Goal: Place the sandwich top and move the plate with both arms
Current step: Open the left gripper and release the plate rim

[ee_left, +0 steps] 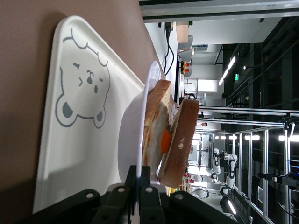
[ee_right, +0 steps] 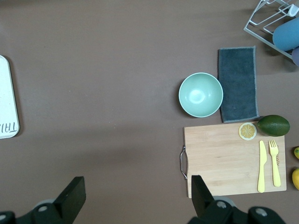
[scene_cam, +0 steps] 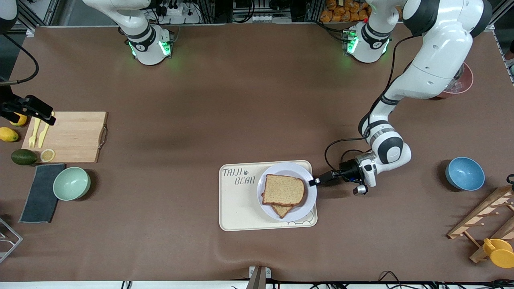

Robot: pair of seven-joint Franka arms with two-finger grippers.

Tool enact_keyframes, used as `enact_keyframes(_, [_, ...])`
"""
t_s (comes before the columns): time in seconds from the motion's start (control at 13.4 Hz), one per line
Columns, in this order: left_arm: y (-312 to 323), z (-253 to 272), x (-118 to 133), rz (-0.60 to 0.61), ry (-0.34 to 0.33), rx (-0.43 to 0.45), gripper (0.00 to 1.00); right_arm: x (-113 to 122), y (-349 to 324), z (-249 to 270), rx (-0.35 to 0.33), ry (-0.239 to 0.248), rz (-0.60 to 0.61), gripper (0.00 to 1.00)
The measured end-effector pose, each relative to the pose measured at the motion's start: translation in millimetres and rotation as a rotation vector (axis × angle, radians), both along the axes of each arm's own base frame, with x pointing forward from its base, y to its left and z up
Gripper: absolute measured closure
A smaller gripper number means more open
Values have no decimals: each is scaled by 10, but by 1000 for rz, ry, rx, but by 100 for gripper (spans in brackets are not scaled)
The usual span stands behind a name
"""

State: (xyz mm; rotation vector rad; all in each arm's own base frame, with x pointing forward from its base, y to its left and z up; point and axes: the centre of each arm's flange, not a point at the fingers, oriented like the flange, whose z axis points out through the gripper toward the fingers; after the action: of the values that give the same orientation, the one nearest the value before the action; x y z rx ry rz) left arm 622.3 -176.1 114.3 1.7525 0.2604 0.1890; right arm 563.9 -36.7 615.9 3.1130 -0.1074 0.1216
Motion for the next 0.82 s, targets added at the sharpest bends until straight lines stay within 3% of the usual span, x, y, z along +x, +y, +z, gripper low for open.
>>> enact_keyframes(0.67, [-341, -295, -171, -55, 39, 1, 94, 1, 4, 0, 0, 0, 1, 0])
enact_keyframes(0.75, [-303, -291, -149, -50, 36, 3, 91, 1, 4, 0, 0, 0, 1, 0])
enact_keyframes(0.82, [-275, -282, -127, -45, 35, 3, 81, 1, 4, 0, 0, 0, 1, 0])
